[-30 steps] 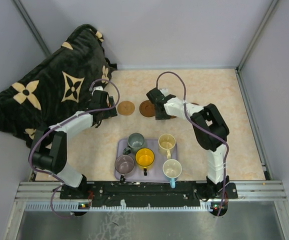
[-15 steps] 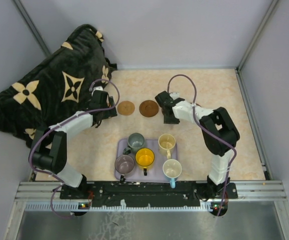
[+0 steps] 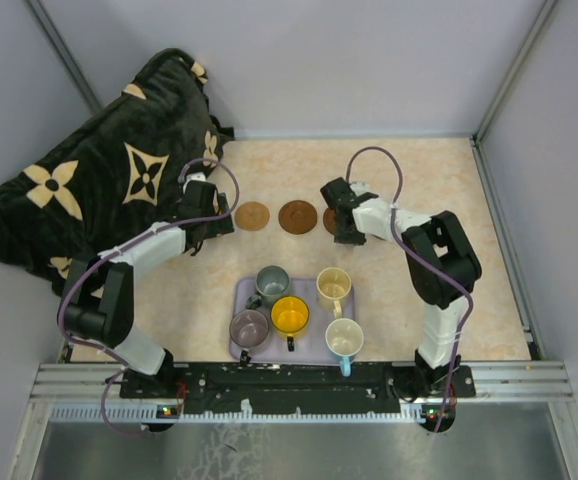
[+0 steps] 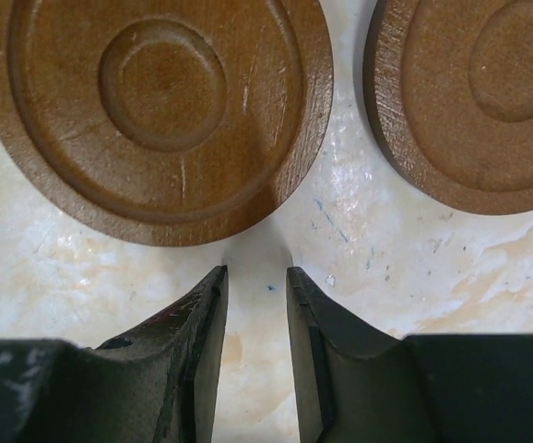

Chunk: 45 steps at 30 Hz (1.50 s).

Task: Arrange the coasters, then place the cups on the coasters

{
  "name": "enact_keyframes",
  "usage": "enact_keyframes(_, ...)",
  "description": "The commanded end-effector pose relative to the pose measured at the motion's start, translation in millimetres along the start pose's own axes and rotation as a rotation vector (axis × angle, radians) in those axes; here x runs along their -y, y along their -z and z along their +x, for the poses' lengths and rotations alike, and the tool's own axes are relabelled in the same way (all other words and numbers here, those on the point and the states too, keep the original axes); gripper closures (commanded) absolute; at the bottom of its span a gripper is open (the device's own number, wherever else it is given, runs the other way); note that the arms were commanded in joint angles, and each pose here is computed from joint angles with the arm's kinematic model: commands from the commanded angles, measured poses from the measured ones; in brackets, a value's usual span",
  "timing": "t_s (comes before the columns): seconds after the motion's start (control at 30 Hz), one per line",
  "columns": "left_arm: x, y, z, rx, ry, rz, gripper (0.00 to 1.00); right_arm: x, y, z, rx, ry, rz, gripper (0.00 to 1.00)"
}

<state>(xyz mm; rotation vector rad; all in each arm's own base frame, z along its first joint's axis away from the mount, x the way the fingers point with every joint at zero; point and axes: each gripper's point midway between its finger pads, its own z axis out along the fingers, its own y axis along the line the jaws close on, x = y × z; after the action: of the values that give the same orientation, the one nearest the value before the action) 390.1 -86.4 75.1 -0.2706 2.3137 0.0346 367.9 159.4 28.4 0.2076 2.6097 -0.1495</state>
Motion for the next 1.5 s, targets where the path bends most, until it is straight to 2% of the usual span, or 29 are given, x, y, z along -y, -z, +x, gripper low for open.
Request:
enact_keyframes(0.0,0,1,-7,0.018,0.005,-0.008,0.01,-5,-7,-16,0.028,-0.034,-0.013,0.67)
enact_keyframes(0.57,-2,-2,-4,0.007,-0.005,-0.018,0.01,-3,-27,-27,0.021,-0.060,0.008,0.67)
enact_keyframes(0.77,-3,-2,-4,0.007,-0.006,-0.023,0.01,4,-17,-24,0.021,-0.068,0.013,0.67)
enact_keyframes(1.1,5,5,-18,0.030,0.008,0.006,0.01,45,28,-19,0.092,-0.092,0.068,0.66)
enact_keyframes(1.47,13,16,-26,0.042,0.005,0.039,0.01,92,39,-6,0.105,-0.160,0.079,0.66)
